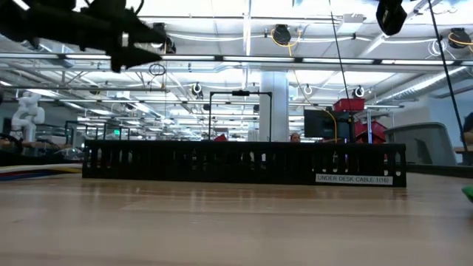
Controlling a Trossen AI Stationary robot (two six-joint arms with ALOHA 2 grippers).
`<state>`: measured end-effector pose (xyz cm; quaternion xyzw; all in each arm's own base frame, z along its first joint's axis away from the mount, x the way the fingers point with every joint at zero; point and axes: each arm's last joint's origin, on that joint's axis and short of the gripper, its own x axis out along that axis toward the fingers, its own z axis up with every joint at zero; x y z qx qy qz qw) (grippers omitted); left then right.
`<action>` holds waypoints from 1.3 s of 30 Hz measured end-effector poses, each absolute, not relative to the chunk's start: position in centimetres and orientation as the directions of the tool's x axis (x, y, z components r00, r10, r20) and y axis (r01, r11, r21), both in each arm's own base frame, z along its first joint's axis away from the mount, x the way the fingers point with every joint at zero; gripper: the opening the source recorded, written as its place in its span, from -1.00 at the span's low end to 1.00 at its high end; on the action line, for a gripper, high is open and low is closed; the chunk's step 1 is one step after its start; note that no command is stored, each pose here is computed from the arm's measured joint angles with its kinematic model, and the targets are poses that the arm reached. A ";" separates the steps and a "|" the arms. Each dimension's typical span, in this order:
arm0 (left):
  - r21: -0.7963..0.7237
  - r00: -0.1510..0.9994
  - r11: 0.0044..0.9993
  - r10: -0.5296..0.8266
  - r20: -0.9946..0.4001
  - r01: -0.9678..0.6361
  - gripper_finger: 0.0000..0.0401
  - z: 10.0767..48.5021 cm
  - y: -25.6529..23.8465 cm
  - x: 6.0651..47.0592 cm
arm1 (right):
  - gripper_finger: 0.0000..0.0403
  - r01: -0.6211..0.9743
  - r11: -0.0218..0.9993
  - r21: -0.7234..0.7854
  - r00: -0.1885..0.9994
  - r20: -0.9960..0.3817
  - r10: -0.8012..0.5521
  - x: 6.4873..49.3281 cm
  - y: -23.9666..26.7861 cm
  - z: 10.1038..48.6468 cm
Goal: Ziptie cables
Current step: Return to Home Position
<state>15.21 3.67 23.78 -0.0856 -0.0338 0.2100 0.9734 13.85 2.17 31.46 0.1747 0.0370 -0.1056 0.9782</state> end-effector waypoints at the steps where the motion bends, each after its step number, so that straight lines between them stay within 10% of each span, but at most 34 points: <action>1: -0.175 0.903 0.889 0.430 0.002 -0.423 0.50 23.3 3.4 15.0 | -1.00 0.223 0.919 0.326 0.974 -0.115 -0.195 13.8 2.2 31.4; 28: -0.178 0.982 0.968 0.166 -0.084 -0.179 0.41 16.0 0.6 12.3 | -1.00 0.220 0.952 0.212 0.973 -0.118 -0.199 12.7 1.9 31.4; 39: -0.177 0.971 0.956 0.238 -0.002 -0.235 0.30 16.8 0.9 11.9 | -1.00 0.111 0.924 0.367 0.980 0.114 -0.163 11.4 1.9 21.6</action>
